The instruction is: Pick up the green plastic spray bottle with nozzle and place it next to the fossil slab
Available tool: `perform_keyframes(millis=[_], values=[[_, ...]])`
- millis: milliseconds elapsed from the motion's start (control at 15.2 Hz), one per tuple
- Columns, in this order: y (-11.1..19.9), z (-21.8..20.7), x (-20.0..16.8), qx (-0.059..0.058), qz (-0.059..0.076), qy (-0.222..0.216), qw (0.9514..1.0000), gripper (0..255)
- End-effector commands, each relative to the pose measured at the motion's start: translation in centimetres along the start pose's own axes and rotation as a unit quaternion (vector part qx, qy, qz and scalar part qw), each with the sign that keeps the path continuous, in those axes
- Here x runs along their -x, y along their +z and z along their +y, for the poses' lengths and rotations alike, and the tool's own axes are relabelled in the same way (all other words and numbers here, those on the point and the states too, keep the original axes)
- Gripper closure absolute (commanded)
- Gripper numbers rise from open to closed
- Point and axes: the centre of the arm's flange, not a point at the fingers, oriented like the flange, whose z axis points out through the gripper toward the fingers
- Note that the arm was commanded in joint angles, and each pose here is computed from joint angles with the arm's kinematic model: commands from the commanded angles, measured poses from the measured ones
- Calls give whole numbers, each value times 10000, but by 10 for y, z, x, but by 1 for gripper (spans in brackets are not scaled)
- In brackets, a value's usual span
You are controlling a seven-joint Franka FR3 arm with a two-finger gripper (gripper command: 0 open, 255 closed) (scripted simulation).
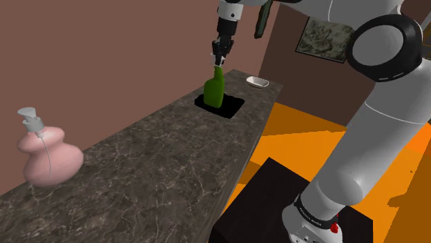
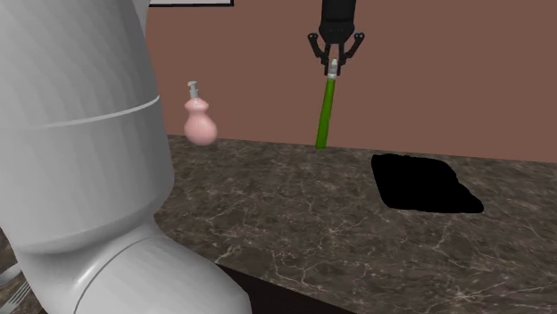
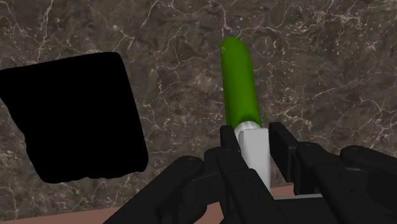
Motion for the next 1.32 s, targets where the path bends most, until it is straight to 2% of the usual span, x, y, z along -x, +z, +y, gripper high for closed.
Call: perform_keyframes(millis=[0, 594, 1254], values=[[11, 23, -1, 3, 4, -6, 10000, 255], [61, 129, -10, 3, 4, -6, 10000, 255], [114, 129, -8, 3, 4, -6, 10000, 255]])
